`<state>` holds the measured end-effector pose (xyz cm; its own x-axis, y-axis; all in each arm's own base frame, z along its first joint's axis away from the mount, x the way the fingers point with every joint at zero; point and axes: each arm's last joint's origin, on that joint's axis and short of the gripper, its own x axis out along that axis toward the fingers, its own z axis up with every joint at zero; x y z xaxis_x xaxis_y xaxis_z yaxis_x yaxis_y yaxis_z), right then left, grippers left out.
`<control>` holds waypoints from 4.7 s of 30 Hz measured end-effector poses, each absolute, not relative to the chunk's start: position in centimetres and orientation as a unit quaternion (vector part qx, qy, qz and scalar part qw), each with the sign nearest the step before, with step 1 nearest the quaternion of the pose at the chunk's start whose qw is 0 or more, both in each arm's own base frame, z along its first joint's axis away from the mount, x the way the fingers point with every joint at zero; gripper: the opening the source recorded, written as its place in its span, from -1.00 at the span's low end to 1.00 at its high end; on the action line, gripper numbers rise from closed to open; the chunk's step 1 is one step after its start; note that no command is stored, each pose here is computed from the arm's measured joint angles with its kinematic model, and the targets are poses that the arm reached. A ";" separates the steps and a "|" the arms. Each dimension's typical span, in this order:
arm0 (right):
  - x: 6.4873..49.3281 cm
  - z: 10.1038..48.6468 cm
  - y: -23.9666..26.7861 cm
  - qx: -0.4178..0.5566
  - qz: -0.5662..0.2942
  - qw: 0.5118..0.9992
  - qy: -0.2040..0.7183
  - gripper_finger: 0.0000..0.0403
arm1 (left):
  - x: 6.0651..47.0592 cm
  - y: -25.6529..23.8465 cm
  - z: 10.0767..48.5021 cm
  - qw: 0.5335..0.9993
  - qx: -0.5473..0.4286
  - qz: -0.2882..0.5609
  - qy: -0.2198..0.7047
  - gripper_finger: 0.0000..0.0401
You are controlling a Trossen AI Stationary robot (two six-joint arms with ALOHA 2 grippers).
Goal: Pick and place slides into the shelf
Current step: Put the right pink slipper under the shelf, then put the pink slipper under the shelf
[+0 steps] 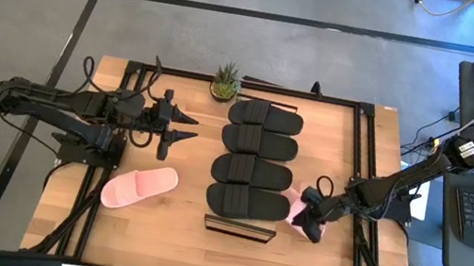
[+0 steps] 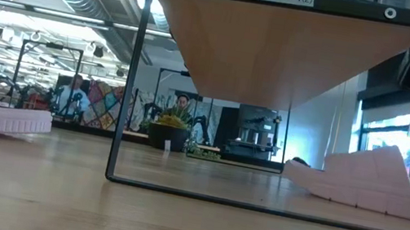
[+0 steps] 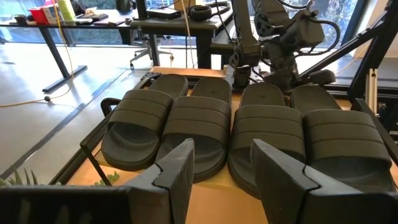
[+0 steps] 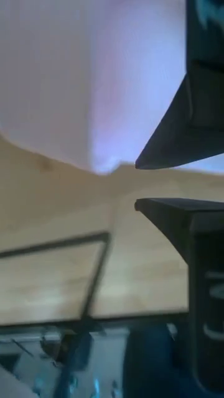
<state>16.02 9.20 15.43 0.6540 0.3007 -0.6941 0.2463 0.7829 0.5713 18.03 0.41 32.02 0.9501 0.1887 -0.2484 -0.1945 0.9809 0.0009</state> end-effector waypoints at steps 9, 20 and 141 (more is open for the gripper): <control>16.4 17.9 10.8 0.422 0.086 0.771 0.469 -0.57 | 18.0 0.4 32.0 0.987 -0.011 0.097 0.126 -0.26; 13.0 19.3 12.5 0.413 -0.044 0.656 0.630 -0.57 | 17.9 0.4 31.6 0.984 -0.009 0.097 0.148 -0.26; 9.9 28.0 1.5 0.285 -0.101 0.953 0.018 -0.57 | 14.6 -3.6 27.5 0.796 -0.464 0.247 0.301 -0.28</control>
